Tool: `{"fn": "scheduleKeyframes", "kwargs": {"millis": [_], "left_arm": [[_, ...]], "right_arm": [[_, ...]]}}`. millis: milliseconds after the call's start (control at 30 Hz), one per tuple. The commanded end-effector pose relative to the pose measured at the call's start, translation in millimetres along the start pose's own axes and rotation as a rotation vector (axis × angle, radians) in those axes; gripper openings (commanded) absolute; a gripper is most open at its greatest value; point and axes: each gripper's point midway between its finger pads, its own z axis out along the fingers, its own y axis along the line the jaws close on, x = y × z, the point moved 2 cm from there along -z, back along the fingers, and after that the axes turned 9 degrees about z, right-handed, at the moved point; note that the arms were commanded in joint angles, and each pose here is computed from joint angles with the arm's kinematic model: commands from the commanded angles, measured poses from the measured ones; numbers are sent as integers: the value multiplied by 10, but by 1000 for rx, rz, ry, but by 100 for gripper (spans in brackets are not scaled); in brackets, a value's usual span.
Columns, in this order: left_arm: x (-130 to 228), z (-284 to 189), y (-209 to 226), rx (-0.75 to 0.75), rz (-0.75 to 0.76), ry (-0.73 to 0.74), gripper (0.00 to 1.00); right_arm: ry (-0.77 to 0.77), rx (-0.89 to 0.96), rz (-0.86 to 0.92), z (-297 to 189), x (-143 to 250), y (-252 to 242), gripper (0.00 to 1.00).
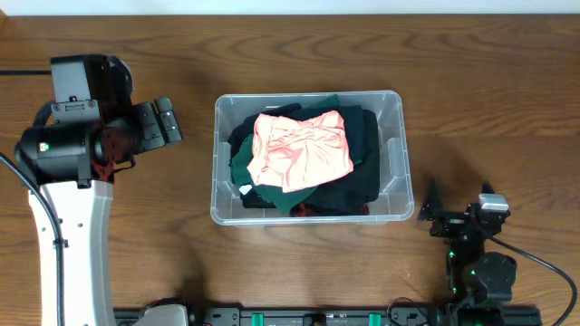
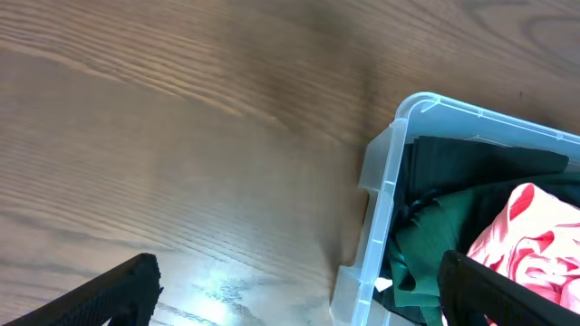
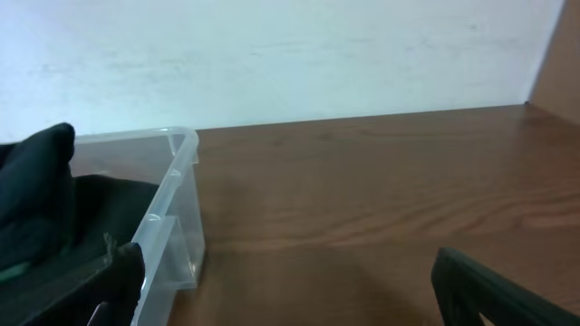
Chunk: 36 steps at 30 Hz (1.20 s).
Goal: Pack container
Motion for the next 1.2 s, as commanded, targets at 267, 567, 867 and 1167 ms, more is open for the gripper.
{"fn": "scheduleKeyframes", "kwargs": {"millis": [267,567,867,1167], "left_arm": [[-33,-30,18,-6,-8,-13,98],[-27,-87,3,-3,-4,-29,98],[42,-823,113,-88,5,-264,98],[-239,-1401,103,-85,25,-740,98]], "right_arm": [[-2,1,-17,0,5,-10,99],[-2,1,-17,0,5,-11,99],[-2,1,-17,0,5,-11,99],[-2,1,-17,0,5,-11,99]]}}
